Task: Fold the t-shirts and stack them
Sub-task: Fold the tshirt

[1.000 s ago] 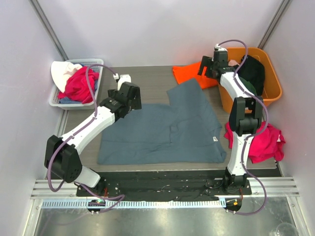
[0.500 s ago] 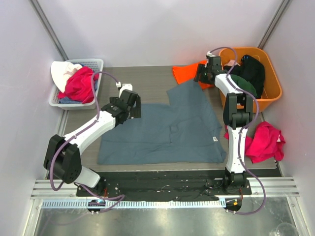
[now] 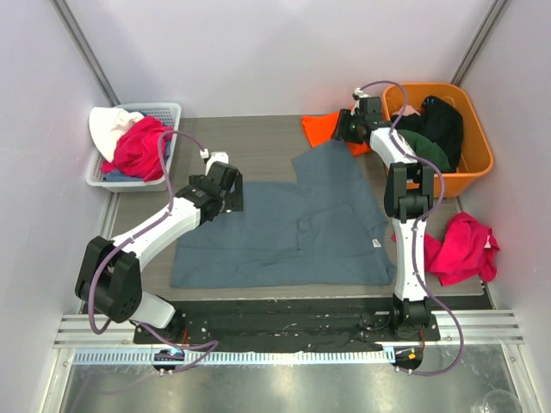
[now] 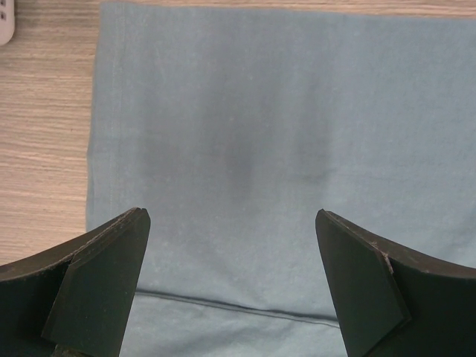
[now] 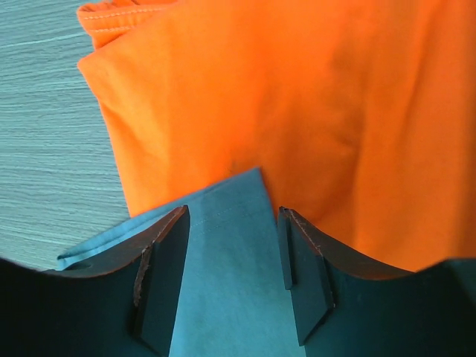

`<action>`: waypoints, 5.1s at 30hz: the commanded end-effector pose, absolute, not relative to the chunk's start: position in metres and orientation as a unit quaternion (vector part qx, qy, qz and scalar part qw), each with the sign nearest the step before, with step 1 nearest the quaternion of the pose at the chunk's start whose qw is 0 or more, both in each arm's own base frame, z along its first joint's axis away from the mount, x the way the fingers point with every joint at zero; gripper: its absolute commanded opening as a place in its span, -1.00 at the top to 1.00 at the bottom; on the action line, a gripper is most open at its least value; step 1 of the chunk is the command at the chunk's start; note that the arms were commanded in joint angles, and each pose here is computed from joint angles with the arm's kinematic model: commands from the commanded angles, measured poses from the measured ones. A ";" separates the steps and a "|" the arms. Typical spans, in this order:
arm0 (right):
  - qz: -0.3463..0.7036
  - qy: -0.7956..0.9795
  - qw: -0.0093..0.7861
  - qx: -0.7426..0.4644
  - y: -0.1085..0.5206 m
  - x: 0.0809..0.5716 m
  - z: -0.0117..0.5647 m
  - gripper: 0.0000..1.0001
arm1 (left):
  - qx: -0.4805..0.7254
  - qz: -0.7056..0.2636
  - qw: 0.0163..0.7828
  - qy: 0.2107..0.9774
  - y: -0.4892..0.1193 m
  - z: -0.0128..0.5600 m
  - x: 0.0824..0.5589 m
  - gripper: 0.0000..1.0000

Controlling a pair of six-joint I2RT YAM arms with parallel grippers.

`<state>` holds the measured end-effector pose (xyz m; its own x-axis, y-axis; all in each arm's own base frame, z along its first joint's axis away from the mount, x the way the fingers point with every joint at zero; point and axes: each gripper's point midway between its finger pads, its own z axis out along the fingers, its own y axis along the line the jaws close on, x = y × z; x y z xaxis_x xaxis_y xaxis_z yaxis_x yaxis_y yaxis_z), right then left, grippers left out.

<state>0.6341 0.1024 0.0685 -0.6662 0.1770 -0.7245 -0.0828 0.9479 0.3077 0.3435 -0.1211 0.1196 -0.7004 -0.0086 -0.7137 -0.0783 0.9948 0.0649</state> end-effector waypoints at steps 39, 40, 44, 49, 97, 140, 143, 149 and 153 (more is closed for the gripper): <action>0.174 0.868 0.464 0.017 0.109 0.654 0.116 0.98 | -0.072 0.033 0.419 0.904 -0.088 0.141 0.364 -1.00; 0.173 0.866 0.469 0.016 0.110 0.654 0.121 0.98 | -0.071 0.034 0.421 0.903 -0.088 0.144 0.366 -0.99; 0.179 0.856 0.484 0.018 0.109 0.650 0.146 0.98 | -0.071 0.043 0.428 0.900 -0.078 0.149 0.381 -1.00; 0.187 0.850 0.493 0.019 0.112 0.644 0.162 0.98 | -0.081 0.040 0.424 0.901 -0.064 0.146 0.408 -0.99; 0.184 0.857 0.481 0.025 0.099 0.633 0.155 0.98 | -0.106 0.078 0.302 0.944 0.001 0.032 0.486 0.08; 0.122 0.830 0.532 0.116 0.042 0.570 0.240 0.98 | -0.117 -0.040 0.326 0.937 -0.017 0.099 0.465 1.00; 0.119 0.839 0.516 0.124 0.041 0.545 0.229 0.98 | -0.121 -0.034 0.336 0.933 -0.014 0.111 0.453 1.00; 0.108 0.855 0.484 0.154 0.034 0.493 0.208 0.98 | -0.126 -0.018 0.338 0.933 -0.007 0.122 0.423 1.00; 0.099 0.860 0.466 0.182 0.028 0.464 0.197 0.98 | -0.130 -0.011 0.327 0.936 -0.005 0.116 0.402 1.00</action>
